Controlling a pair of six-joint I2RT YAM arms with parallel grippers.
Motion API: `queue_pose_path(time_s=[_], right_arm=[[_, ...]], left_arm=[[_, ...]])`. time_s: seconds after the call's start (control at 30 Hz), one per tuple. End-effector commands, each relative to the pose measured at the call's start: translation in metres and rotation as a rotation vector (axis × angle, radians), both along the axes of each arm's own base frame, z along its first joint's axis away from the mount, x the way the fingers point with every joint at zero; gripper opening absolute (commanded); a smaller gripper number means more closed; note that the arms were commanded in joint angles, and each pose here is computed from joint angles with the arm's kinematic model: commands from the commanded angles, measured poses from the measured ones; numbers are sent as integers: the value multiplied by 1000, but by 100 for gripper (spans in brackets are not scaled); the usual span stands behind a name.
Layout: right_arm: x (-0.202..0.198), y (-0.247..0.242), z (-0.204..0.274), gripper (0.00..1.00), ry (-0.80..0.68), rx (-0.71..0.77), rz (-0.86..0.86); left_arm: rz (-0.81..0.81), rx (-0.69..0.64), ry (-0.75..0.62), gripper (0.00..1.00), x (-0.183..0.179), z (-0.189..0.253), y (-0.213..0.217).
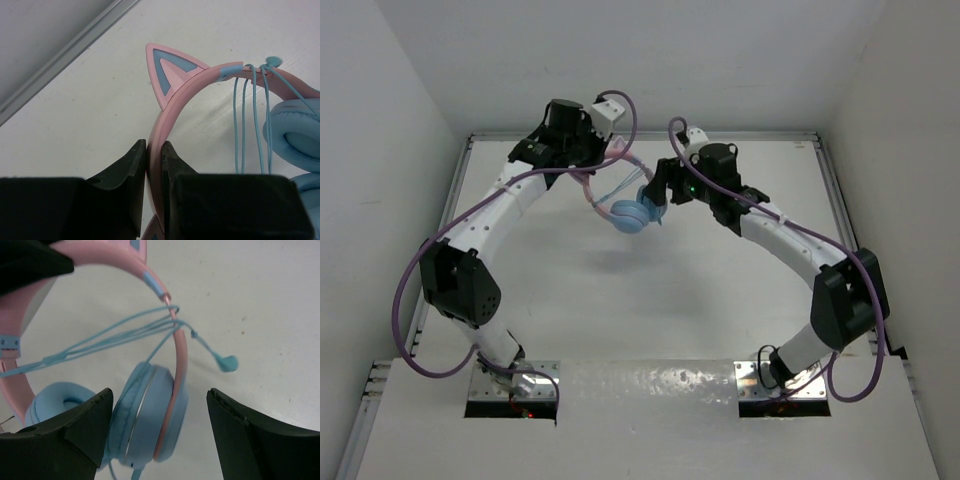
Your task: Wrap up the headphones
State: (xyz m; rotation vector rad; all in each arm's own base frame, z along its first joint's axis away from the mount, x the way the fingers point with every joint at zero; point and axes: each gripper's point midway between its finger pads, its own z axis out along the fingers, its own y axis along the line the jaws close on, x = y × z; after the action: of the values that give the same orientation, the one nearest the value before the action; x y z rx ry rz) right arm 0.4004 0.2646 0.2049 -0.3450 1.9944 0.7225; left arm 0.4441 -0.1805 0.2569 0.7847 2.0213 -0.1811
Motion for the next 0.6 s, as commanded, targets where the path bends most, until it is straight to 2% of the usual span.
queue_pose_path(time_s=[0.0,0.3,0.5,0.53,0.57], right_arm=[[-6,17,17,75,-9,12,-3],[-3,25,-19,73,49,6,-14],[7,31,-23,71,45,24,-25],[8,31,-24,70,46,22,-26],[9,32,-23,62,46,24,-25]], left_arm=[[76,-75,-100,0,16,30,2],[91,-99,-99,0,15,33,1],[86,-123,-77,0,10,32,-2],[87,-128,-76,0,10,33,-3],[86,-132,-76,0,10,33,-3]])
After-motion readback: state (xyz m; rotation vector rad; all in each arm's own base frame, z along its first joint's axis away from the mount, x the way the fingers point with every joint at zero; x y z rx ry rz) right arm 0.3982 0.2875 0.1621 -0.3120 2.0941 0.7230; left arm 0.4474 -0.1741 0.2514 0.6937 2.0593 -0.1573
